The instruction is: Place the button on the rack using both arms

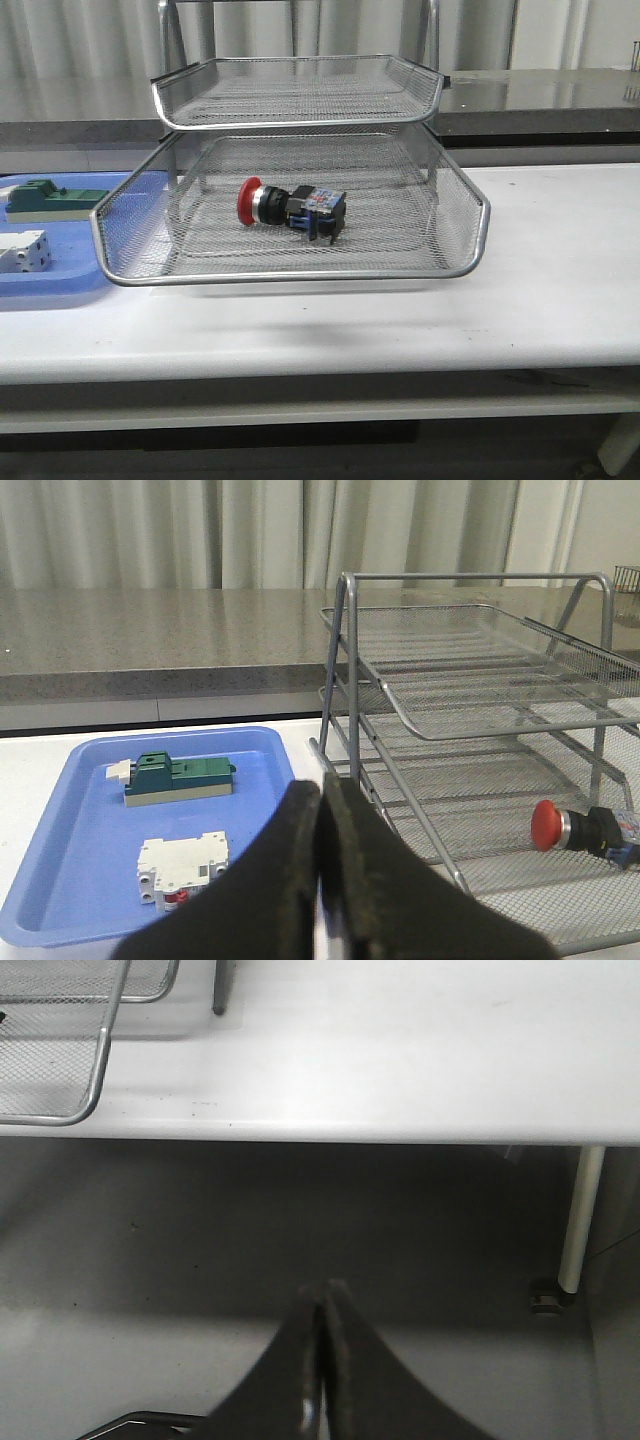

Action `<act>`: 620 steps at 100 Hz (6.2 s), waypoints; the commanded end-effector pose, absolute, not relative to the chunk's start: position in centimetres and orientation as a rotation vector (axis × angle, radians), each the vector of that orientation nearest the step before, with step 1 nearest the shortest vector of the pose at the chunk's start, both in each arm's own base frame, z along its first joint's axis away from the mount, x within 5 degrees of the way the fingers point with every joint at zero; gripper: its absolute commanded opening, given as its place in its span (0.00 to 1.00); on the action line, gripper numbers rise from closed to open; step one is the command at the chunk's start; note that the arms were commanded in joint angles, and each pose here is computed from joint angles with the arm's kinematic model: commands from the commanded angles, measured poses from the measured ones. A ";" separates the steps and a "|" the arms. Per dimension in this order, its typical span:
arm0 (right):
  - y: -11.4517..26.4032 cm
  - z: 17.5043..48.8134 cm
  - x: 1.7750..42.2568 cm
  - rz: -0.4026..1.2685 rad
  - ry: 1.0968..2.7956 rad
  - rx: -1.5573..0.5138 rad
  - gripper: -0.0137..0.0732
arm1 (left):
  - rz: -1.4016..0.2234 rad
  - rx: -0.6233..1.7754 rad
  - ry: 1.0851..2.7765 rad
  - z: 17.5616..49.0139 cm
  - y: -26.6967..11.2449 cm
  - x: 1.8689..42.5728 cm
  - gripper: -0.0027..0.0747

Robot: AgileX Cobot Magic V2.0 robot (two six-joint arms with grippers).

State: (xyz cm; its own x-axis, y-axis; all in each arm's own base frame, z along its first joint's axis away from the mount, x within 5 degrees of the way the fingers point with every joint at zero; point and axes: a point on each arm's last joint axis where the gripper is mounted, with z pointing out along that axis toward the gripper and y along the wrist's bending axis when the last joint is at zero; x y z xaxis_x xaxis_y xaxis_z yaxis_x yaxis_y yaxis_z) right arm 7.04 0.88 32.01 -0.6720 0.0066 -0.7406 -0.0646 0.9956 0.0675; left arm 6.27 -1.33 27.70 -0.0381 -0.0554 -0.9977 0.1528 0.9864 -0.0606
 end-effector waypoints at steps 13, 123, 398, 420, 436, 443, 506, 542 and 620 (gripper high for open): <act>0.9 33.4 7.4 0.108 2.215 -0.040 0.08 | -0.164 0.026 1.516 29.2 -1.0 6.2 0.01; 10.3 26.7 19.2 0.615 2.501 -0.251 0.08 | -0.164 0.026 1.516 29.2 -1.0 6.2 0.01; 17.1 23.3 36.3 0.316 2.243 -0.426 0.09 | -0.164 0.026 1.516 29.2 -1.0 6.2 0.01; 17.6 23.9 37.4 0.320 2.218 -0.427 0.09 | -0.164 0.026 1.516 29.2 -1.0 6.2 0.01; 17.7 23.8 37.2 0.322 2.262 -0.443 0.09 | -0.164 0.026 1.516 29.2 -1.0 6.2 0.01; 17.6 23.5 36.9 0.322 2.304 -0.456 0.09 | -0.164 0.026 1.516 29.2 -1.0 6.2 0.01; 13.2 25.5 30.1 0.301 2.291 -0.416 0.09 | -0.164 0.026 1.516 29.2 -1.0 6.2 0.01; 5.1 28.2 24.4 0.204 2.162 -0.147 0.09 | -0.164 0.026 1.516 29.2 -1.0 6.2 0.01; 1.8 32.4 9.7 0.196 1.858 -0.096 0.09 | -0.164 0.026 1.516 29.2 -1.0 6.2 0.01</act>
State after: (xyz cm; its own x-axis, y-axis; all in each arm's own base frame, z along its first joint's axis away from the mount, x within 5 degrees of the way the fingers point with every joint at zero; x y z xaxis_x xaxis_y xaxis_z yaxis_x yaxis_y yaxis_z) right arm 10.33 1.95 31.16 -0.3612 0.0257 -0.9321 -0.1687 0.9813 0.0924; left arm 6.27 -1.32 27.72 -0.0366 -0.0575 -0.9977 0.1523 0.9864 -0.0624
